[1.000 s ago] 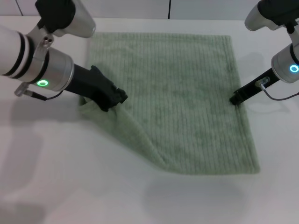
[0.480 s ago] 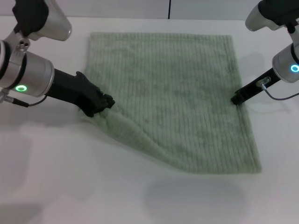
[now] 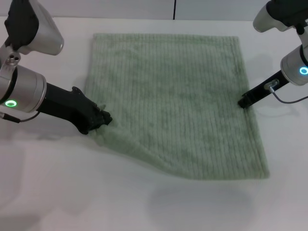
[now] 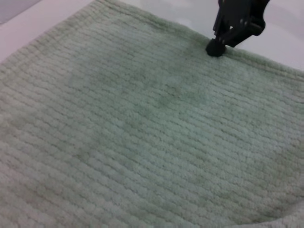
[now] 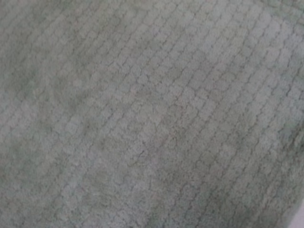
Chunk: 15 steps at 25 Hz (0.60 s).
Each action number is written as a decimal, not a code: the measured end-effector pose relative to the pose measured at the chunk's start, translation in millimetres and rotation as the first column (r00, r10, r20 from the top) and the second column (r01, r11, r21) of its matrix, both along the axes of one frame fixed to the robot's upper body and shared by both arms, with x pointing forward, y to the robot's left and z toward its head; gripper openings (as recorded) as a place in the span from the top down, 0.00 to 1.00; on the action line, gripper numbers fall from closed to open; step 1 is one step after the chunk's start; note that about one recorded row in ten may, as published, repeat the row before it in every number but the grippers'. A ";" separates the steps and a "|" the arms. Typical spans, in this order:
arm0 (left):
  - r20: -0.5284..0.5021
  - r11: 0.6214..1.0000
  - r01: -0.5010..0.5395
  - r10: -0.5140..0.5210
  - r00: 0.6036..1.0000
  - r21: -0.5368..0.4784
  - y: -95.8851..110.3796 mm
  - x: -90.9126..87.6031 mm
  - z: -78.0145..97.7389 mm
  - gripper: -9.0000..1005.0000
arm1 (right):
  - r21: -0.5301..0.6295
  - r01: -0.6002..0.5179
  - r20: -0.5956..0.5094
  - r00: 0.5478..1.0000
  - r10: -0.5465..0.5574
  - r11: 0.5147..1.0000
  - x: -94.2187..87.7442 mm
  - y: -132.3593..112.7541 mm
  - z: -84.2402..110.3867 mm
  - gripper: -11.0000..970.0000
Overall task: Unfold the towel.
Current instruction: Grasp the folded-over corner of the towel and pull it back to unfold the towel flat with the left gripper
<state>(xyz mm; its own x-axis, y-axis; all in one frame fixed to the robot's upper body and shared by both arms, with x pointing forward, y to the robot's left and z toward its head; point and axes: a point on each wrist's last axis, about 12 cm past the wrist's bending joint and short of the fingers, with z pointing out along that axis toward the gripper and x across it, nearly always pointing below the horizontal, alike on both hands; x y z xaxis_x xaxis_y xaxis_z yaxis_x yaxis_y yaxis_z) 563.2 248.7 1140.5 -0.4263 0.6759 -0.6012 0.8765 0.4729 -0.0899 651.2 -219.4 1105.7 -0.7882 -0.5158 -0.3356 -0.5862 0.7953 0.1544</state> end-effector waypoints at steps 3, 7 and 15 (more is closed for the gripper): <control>-0.009 1.000 0.009 -0.009 1.000 -0.007 3.1 -2.9 0.1 0.94 | 0.000 0.001 0.000 1.000 -0.001 1.000 0.1 -0.5 0.1 0.98; -0.023 0.999 0.025 -0.026 0.999 -0.022 7.4 -6.7 1.5 0.94 | -0.001 0.002 0.001 1.000 -0.002 1.000 0.3 -1.1 0.3 0.98; -0.058 0.999 0.033 -0.034 0.998 -0.021 10.2 -11.8 -2.1 0.90 | -0.002 0.003 0.002 1.000 -0.003 1.000 0.7 -1.8 0.8 0.98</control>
<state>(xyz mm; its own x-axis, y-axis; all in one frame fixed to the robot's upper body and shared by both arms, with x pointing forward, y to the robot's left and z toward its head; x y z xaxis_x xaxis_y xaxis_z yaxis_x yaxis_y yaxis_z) 551.4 258.8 1138.3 -0.4385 0.6783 -0.5895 0.8848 0.4408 -0.1509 651.9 -221.2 1106.5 -0.7891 -0.5141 -0.3360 -0.5841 0.7973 0.1520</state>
